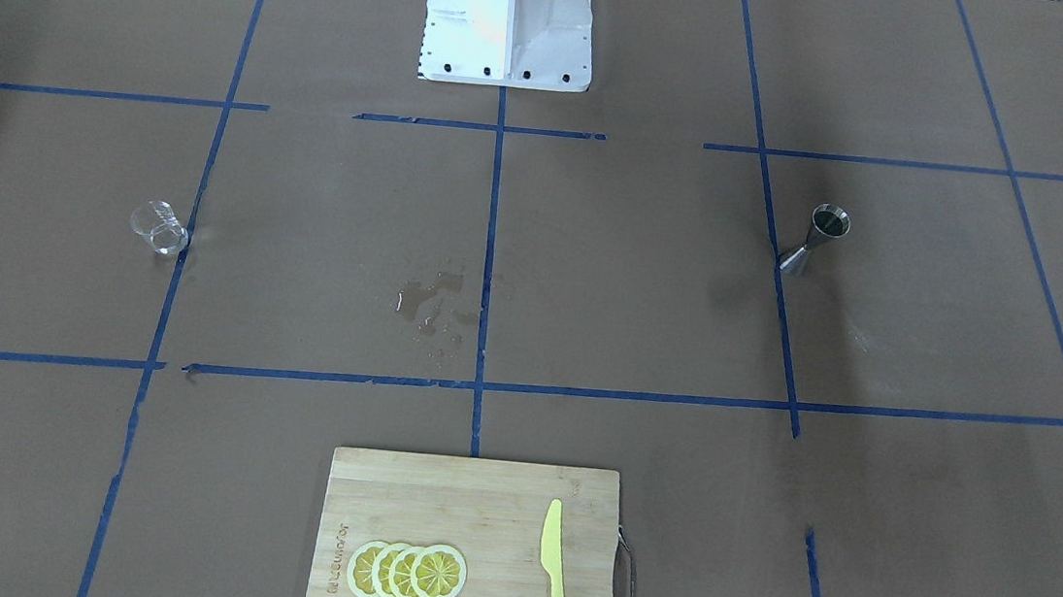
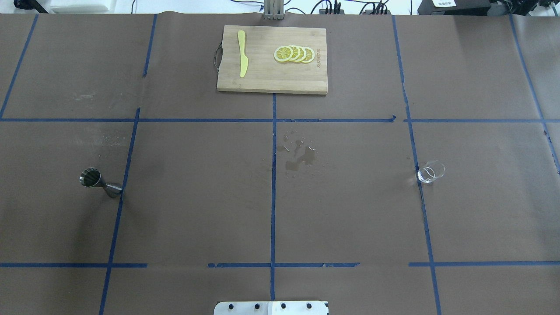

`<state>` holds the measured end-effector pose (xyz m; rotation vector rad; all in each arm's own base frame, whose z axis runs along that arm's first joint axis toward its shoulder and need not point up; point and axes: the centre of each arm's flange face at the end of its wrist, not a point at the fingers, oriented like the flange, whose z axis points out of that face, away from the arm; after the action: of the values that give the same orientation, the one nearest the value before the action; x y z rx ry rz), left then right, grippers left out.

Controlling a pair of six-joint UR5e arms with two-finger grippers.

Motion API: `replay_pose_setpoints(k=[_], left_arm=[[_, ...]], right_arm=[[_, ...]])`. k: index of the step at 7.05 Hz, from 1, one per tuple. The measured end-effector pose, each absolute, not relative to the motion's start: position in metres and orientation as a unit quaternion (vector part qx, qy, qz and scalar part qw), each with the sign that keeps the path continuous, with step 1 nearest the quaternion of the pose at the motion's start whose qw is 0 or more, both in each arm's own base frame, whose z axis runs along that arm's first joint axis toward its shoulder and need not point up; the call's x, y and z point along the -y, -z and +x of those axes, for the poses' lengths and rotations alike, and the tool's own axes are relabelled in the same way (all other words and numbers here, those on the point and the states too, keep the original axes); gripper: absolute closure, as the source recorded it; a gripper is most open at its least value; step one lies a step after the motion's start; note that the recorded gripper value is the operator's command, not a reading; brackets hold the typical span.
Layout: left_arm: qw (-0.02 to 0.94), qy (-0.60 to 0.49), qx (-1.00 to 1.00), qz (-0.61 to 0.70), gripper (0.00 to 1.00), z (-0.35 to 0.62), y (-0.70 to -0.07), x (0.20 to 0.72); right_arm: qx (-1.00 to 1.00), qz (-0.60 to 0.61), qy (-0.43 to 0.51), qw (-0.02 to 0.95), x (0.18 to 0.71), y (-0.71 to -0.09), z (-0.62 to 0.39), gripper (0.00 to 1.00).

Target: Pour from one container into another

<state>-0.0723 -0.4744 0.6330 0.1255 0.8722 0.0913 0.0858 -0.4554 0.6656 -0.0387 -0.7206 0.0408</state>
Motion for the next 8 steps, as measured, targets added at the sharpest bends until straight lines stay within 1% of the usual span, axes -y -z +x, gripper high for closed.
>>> replay_pose_setpoints(k=[8], left_arm=[[0.906, -0.043, -0.417, 0.056, 0.0, -0.0725, -0.6377, 0.4718]], right_arm=[[0.351, -0.024, -0.022, 0.936, 0.4521, -0.6707, 0.0859, 0.0]])
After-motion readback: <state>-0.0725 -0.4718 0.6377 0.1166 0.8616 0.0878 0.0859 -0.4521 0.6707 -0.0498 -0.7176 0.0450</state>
